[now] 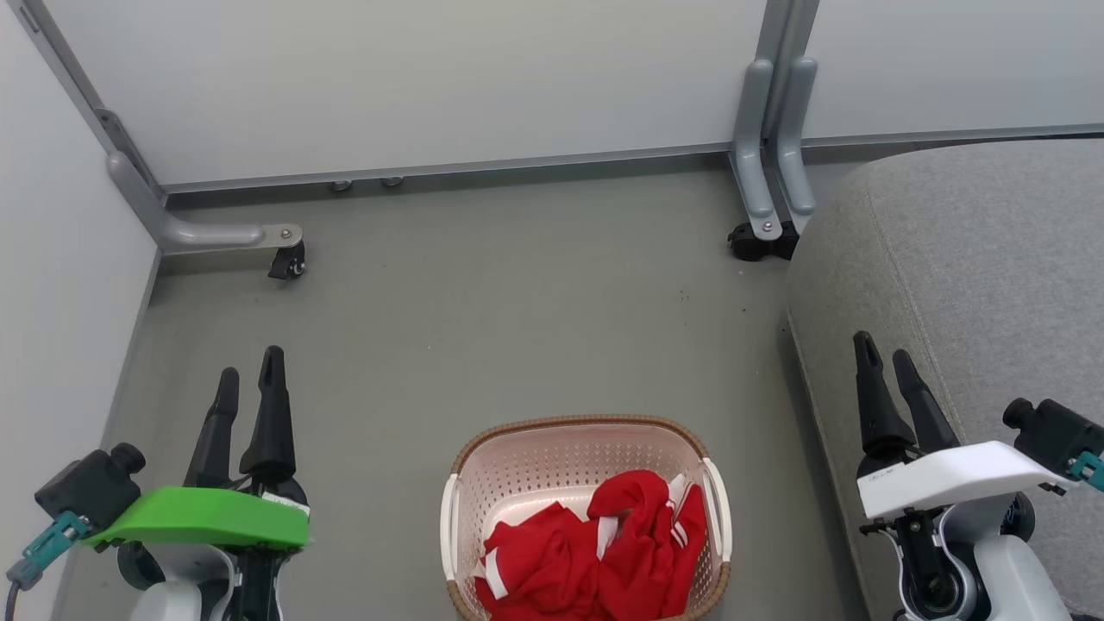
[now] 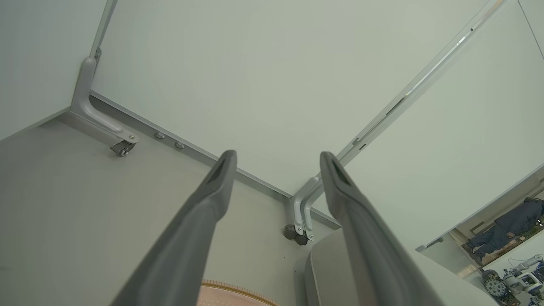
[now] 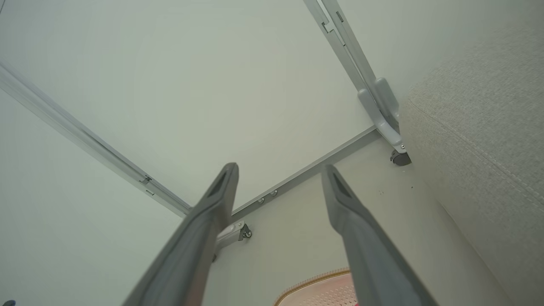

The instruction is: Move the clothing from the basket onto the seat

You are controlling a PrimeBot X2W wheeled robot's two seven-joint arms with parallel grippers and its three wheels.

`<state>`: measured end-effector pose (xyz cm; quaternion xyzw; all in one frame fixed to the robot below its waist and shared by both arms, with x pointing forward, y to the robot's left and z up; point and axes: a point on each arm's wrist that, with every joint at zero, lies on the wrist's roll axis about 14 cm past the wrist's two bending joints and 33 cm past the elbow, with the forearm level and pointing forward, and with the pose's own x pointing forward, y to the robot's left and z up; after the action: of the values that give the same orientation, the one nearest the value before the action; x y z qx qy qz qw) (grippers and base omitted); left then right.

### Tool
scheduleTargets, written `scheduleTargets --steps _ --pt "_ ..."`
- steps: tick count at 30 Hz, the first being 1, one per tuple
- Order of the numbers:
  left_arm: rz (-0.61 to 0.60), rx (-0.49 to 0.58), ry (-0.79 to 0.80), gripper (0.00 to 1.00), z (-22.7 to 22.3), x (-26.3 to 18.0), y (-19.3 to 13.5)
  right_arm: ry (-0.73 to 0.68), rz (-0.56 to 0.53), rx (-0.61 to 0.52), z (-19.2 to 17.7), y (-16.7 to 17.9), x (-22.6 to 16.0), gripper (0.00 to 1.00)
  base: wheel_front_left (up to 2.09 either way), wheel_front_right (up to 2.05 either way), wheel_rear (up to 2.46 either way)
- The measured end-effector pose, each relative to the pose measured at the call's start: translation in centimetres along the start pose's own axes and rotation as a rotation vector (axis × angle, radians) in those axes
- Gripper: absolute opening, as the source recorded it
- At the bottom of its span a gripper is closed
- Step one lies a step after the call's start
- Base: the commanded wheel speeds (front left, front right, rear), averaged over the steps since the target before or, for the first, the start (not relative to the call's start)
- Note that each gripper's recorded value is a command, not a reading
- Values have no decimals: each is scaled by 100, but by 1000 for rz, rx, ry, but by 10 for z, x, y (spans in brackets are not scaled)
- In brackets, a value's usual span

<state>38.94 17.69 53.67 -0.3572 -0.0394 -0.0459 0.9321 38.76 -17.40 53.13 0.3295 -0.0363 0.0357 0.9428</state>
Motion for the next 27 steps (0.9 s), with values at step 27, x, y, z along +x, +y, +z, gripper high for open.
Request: scheduleTargets --steps 27 --pt "-22 313 22 100 -11 -4 4 42 54 -307 -16 10 -2 100 0 0 0"
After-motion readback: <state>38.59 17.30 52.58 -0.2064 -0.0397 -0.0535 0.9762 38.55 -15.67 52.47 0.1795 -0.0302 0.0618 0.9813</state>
